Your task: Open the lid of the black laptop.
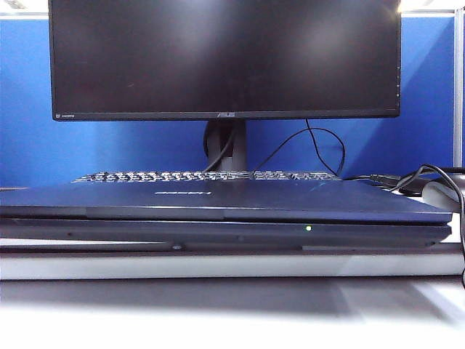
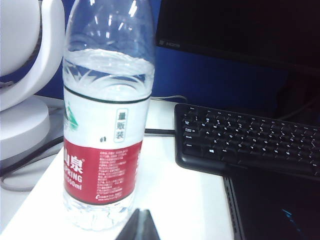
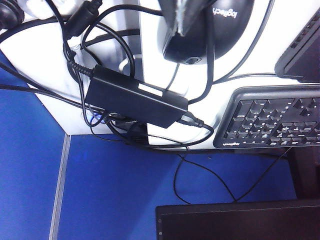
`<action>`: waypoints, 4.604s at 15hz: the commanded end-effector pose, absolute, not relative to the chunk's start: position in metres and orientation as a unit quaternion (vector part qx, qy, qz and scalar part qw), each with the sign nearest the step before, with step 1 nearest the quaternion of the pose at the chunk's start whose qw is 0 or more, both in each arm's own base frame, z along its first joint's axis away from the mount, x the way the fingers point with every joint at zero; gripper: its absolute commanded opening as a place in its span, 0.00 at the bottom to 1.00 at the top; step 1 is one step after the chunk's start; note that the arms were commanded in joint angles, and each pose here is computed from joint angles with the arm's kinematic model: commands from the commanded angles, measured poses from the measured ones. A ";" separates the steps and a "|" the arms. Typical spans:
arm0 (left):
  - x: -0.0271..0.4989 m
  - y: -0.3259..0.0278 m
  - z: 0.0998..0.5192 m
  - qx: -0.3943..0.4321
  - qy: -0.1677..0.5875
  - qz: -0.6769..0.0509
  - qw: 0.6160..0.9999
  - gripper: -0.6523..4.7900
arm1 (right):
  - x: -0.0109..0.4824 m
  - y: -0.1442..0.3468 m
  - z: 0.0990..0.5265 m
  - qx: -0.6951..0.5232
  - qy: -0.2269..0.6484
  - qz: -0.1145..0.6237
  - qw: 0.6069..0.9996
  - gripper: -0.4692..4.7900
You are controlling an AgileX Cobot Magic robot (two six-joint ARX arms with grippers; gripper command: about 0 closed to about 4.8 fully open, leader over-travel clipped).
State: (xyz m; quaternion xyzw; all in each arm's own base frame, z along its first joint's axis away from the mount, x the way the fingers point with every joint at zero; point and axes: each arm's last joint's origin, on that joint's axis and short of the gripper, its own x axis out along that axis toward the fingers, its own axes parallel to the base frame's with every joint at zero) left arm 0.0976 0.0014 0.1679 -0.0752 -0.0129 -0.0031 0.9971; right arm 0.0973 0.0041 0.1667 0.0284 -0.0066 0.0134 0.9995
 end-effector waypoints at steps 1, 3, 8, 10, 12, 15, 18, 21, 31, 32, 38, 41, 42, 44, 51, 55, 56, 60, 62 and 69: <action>0.097 0.002 0.168 -0.060 -0.016 0.001 0.998 0.11 | 0.098 0.004 0.165 0.030 -0.009 0.015 0.999 0.09; 0.097 0.002 0.166 -0.052 -0.006 0.001 0.999 0.11 | 0.098 0.004 0.165 0.030 -0.009 0.015 0.999 0.09; 0.097 -0.001 0.164 -0.182 0.015 -0.037 0.983 0.11 | 0.097 0.007 0.167 0.099 -0.012 0.055 0.994 0.09; 0.096 -0.007 0.168 -0.278 0.028 -0.143 0.949 0.11 | 0.095 0.013 0.178 0.209 -0.039 0.171 0.962 0.09; 0.092 -0.014 0.182 -0.265 0.003 -0.282 0.922 0.11 | 0.089 0.016 0.195 0.236 -0.093 0.259 0.932 0.10; 0.083 -0.016 0.208 -0.285 -0.021 -0.339 0.896 0.11 | 0.077 0.017 0.228 0.248 -0.132 0.309 0.909 0.11; 0.073 -0.019 0.231 -0.266 0.000 -0.398 0.878 0.11 | 0.063 0.019 0.258 0.236 -0.109 0.350 0.900 0.08; 0.066 -0.022 0.244 -0.260 0.028 -0.426 0.866 0.11 | 0.049 0.020 0.283 0.218 -0.104 0.390 0.888 0.08; 0.098 -0.024 0.237 -0.258 0.211 -0.435 0.836 0.11 | 0.091 0.027 0.314 0.220 0.129 0.416 0.873 0.08; 0.096 -0.025 0.231 -0.252 0.232 -0.436 0.832 0.11 | 0.093 0.028 0.309 0.219 0.153 0.421 0.867 0.08; 0.092 -0.045 0.212 -0.253 0.353 -0.448 0.781 0.11 | 0.090 0.064 0.289 0.185 0.278 0.492 0.804 0.08; 0.085 -0.061 0.206 -0.221 0.397 -0.391 0.801 0.11 | 0.078 0.098 0.274 0.114 0.351 0.509 0.777 0.08; 0.082 -0.065 0.206 -0.215 0.403 -0.403 0.793 0.11 | 0.074 0.107 0.269 0.097 0.375 0.505 0.771 0.08; 0.076 -0.069 0.201 -0.203 0.432 -0.374 0.795 0.11 | 0.063 0.129 0.260 0.050 0.403 0.496 0.768 0.08; 0.077 -0.067 0.198 -0.195 0.421 -0.297 0.835 0.11 | 0.054 0.175 0.232 -0.024 0.401 0.388 0.829 0.08; 0.079 -0.066 0.197 -0.196 0.410 -0.257 0.853 0.11 | 0.060 0.184 0.218 -0.049 0.404 0.332 0.851 0.08; 0.080 -0.065 0.198 -0.196 0.406 -0.253 0.856 0.11 | 0.060 0.185 0.217 -0.053 0.400 0.324 0.856 0.08; 0.081 -0.065 0.197 -0.192 0.399 -0.237 0.865 0.11 | 0.067 0.184 0.215 -0.057 0.385 0.290 0.874 0.08; 0.080 -0.065 0.196 -0.192 0.402 -0.237 0.864 0.11 | 0.072 0.182 0.214 -0.060 0.385 0.282 0.877 0.08; 0.081 -0.066 0.192 -0.190 0.415 -0.241 0.856 0.11 | 0.078 0.193 0.203 -0.067 0.402 0.289 0.866 0.08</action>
